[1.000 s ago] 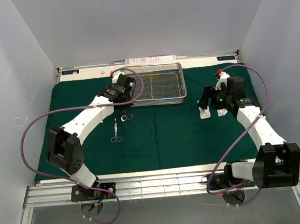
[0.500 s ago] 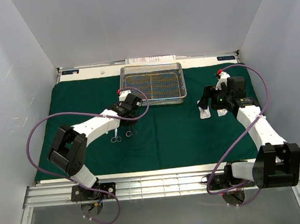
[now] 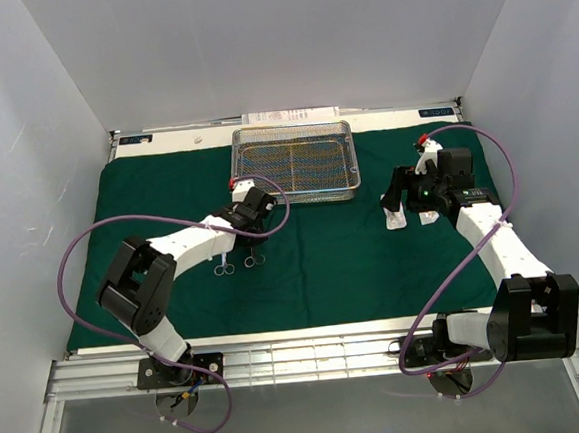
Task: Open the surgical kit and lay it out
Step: Place the medical item in the surgical kit.
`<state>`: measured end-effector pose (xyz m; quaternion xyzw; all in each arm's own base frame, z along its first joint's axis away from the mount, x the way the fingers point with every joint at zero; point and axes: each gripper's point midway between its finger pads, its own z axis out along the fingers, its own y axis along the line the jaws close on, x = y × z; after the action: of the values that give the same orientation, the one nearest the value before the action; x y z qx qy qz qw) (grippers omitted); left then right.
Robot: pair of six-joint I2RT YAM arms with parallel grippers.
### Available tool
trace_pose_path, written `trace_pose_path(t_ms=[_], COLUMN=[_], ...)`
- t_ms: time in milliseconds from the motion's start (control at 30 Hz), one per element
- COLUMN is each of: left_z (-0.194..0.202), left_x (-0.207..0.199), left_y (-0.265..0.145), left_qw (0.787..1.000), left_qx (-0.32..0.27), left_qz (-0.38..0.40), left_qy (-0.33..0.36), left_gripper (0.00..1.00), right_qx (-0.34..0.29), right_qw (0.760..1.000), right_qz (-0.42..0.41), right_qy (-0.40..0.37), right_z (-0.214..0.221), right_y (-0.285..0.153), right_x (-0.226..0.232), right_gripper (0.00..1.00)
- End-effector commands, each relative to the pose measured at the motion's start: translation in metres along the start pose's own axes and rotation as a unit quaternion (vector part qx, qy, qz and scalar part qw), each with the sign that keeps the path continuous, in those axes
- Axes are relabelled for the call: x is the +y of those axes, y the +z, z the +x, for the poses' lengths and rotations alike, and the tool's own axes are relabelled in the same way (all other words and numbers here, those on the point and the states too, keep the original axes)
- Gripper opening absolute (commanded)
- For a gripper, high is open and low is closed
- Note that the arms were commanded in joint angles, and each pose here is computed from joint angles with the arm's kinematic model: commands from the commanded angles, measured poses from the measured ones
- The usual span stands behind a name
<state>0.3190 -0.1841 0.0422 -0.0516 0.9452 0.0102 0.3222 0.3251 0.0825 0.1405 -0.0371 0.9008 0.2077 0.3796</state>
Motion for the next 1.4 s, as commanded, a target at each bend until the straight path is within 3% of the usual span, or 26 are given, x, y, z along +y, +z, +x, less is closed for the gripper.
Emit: trace_pose_path(t_ms=[0, 1133, 1367], left_z=[-0.003, 0.025, 0.027], left_x=[0.000, 0.007, 0.006], left_y=[0.002, 0.015, 0.013], left_qw=[1.000, 0.999, 0.999], left_qx=[-0.014, 0.022, 0.027], left_qz=[-0.005, -0.023, -0.020], left_qy=[-0.007, 0.035, 0.037], left_gripper=[0.00, 0.03, 0.11], right_qx=[-0.022, -0.019, -0.019], right_qw=[1.000, 0.999, 0.999], right_qz=[-0.018, -0.027, -0.028], right_qy=[-0.007, -0.002, -0.003], right_z=[-0.021, -0.016, -0.015], right_y=[-0.003, 0.000, 0.001], right_x=[0.010, 0.011, 0.012], right_gripper=[0.80, 0.80, 0.80])
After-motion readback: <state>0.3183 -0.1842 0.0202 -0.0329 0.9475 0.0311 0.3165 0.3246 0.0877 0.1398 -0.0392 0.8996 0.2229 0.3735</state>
